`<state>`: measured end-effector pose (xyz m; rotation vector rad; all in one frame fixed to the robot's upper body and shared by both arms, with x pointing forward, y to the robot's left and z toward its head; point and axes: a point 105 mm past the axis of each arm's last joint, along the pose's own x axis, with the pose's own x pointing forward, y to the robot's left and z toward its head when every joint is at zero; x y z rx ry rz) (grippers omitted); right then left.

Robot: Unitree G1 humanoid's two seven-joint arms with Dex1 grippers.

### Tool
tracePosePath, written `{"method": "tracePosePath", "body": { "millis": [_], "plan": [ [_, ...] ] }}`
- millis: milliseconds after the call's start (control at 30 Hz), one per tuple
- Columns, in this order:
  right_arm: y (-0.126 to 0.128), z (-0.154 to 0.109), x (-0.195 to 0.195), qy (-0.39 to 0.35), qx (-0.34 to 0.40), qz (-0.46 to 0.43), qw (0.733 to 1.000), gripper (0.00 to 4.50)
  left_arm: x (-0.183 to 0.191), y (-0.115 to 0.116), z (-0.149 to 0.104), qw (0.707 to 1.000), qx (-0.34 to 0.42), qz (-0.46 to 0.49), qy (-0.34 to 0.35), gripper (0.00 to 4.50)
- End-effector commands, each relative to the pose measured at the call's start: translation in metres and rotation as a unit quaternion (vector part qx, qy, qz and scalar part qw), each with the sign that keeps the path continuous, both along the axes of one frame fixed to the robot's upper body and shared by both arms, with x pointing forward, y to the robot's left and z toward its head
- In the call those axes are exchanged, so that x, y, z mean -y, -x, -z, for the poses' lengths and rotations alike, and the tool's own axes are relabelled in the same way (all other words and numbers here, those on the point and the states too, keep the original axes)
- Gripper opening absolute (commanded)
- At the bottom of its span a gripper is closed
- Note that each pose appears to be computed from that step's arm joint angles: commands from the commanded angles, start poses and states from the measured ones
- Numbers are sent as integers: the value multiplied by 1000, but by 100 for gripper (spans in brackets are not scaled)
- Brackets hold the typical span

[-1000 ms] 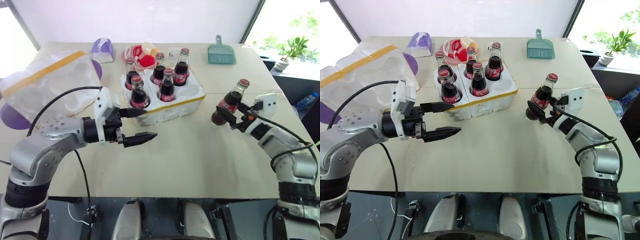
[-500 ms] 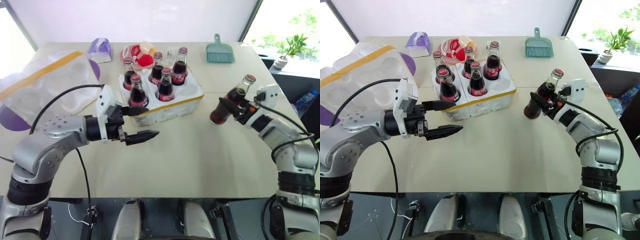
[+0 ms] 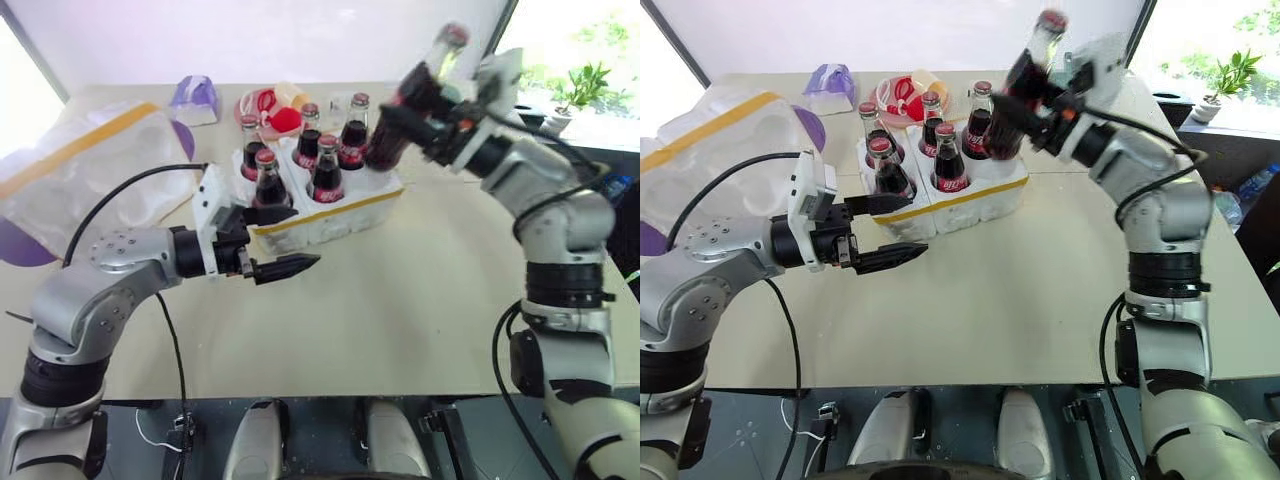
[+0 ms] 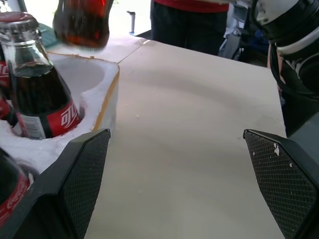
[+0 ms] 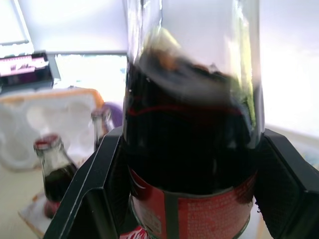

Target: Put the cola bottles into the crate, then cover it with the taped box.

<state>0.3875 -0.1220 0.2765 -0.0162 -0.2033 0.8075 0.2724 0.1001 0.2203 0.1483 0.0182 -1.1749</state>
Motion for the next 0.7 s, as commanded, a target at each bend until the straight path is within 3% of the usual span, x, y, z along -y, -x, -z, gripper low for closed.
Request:
{"method": "tracePosePath", "body": {
  "millis": [33,567,700],
  "plan": [
    [1,-6,-5,18,43,-10,999,280,-2,3,-13,999,34,-9,5,450],
    [-41,51,-13,77,-25,21,997,280,-9,1,-10,999,35,-31,5,450],
    [-42,59,-11,95,-44,12,994,443,-18,-2,-10,998,36,-44,-5,450]
  ]
}}
